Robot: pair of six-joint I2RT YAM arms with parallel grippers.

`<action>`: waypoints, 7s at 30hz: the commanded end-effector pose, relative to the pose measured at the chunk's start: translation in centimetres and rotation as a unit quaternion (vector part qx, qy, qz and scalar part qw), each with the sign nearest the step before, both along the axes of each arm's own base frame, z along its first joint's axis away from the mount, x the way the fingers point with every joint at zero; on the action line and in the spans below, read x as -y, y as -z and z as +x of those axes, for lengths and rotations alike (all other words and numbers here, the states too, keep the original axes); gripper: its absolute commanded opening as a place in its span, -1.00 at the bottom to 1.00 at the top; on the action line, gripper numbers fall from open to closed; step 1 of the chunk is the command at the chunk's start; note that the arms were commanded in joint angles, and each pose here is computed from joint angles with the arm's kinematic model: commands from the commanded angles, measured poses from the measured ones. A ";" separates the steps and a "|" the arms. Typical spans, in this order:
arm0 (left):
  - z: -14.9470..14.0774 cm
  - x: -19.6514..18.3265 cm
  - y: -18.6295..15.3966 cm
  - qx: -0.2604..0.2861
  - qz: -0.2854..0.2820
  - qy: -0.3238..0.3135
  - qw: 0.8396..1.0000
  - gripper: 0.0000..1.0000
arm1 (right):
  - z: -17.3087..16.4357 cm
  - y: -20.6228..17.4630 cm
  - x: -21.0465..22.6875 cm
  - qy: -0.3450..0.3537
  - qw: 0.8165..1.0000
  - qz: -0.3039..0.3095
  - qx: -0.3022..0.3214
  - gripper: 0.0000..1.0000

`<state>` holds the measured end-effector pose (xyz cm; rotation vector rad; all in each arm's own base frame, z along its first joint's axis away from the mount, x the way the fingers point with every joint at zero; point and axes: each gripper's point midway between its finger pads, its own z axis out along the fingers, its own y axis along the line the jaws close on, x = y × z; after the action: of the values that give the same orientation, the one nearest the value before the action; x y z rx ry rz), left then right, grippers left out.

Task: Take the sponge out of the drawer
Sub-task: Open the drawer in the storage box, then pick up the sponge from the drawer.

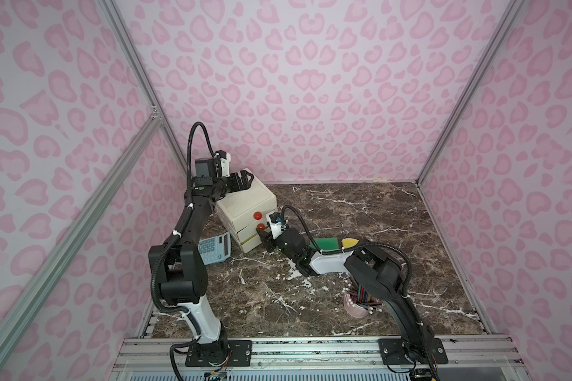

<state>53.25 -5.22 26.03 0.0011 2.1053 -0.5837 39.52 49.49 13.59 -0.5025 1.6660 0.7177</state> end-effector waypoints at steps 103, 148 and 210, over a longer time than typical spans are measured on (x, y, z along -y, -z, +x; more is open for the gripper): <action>-0.4 -0.9 1.6 -0.027 0.001 -0.010 1.000 0.99 | -10.3 -1.0 11.5 0.022 0.982 -0.173 -0.065 0.36; -0.6 -1.4 1.7 -0.026 -0.003 -0.019 0.999 1.00 | 1.4 -0.1 3.4 0.016 0.965 -0.127 -0.230 0.02; -5.6 -0.2 -6.0 0.071 -0.033 -0.003 0.997 0.96 | 0.2 -6.7 11.8 0.101 0.979 -0.048 -0.172 -1.00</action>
<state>48.09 -4.55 29.85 -0.0293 2.0187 -0.6060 38.66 37.76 19.51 -0.3231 2.1212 0.5650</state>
